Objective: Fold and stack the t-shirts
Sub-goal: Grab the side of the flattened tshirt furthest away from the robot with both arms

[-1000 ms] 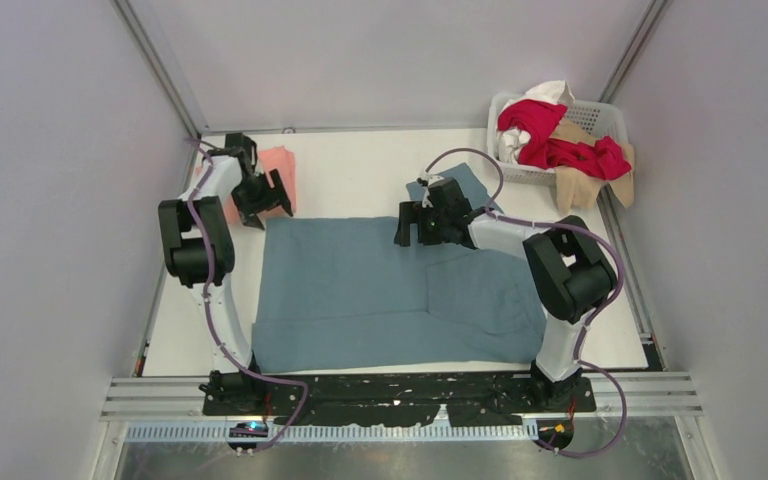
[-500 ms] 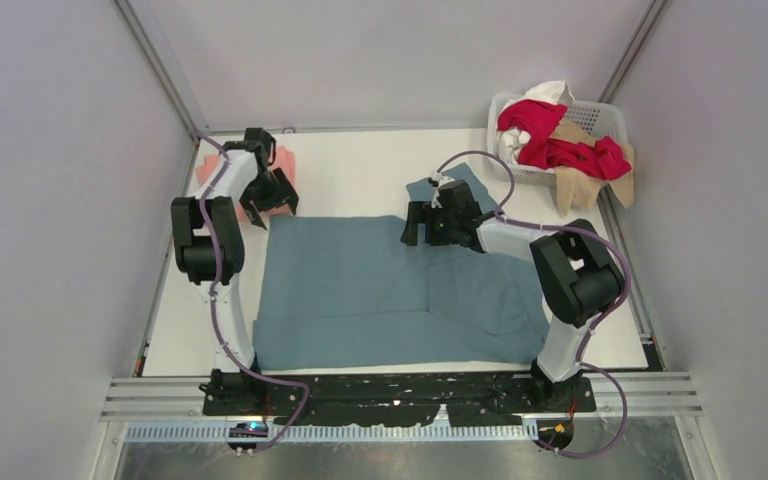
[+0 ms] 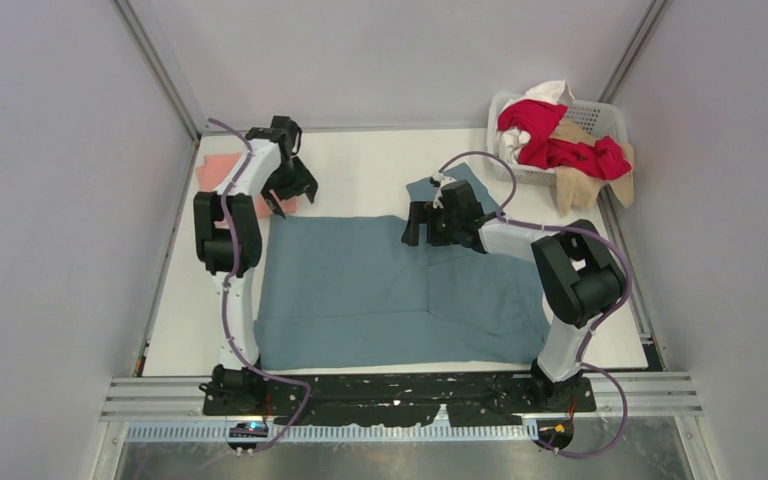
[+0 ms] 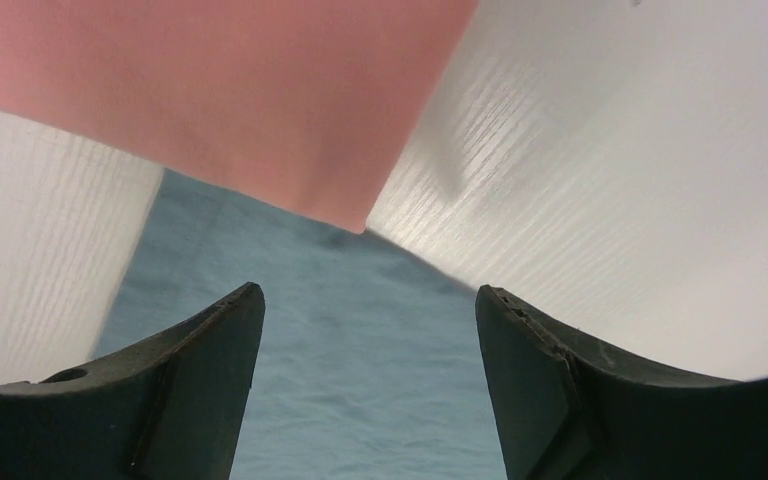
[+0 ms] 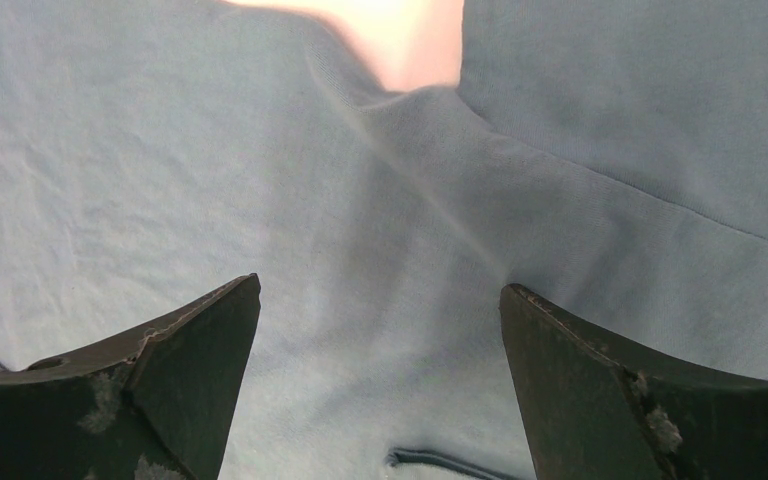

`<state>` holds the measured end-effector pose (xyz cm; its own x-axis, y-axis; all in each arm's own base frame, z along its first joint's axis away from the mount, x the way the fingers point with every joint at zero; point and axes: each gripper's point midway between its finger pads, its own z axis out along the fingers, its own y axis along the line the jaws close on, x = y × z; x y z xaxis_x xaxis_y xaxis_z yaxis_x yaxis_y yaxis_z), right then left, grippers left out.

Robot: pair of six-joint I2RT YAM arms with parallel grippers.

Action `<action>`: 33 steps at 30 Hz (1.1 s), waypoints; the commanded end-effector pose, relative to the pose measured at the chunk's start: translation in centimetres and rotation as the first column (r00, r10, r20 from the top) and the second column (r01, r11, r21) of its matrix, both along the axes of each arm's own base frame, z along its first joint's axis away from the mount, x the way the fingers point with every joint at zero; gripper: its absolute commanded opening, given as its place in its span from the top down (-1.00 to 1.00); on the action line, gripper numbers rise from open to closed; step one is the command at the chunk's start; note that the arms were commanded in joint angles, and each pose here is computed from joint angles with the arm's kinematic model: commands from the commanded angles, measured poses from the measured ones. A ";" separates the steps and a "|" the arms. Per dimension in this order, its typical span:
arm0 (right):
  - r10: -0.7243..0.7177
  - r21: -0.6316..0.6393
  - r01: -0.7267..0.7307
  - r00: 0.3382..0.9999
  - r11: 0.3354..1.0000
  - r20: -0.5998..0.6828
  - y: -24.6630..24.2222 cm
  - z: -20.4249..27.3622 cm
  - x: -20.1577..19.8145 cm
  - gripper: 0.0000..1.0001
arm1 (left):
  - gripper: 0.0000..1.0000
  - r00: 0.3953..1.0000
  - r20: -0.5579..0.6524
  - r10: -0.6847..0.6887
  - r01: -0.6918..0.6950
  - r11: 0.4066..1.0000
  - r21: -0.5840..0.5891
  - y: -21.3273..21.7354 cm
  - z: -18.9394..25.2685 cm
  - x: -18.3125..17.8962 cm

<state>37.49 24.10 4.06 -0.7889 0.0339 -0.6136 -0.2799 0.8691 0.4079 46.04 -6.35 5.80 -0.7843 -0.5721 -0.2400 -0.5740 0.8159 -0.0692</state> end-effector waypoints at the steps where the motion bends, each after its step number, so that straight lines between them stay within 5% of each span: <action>1: -0.002 -0.023 0.001 1.000 1.000 -0.016 -0.9 0.2 -0.9 -0.90 | -0.58 1.000 0.022 0.004 -0.005 1.000 0.014 -0.6 0.7 1.3; 13: -0.079 0.031 0.074 0.967 0.997 0.243 -2.3 9.5 0.5 -0.90 | -0.51 0.991 -0.110 -0.078 0.071 0.995 -0.063 -2.4 -2.3 0.4; 21: -0.110 0.022 0.108 0.952 0.994 0.285 -3.5 10.8 0.0 -0.90 | -0.35 0.985 -0.158 -0.073 0.062 0.995 -0.073 -3.2 -2.1 -1.2; 30: -0.120 0.014 0.120 0.954 0.993 0.274 -3.7 10.1 -0.1 -0.90 | 0.46 0.983 -0.171 -0.064 0.058 0.998 -0.041 -3.2 -2.1 -1.7; 33: -0.127 0.011 0.130 0.953 0.992 0.274 -3.9 10.0 0.0 -0.90 | 0.95 0.983 -0.171 -0.061 0.056 0.998 -0.034 -3.1 -2.0 -1.8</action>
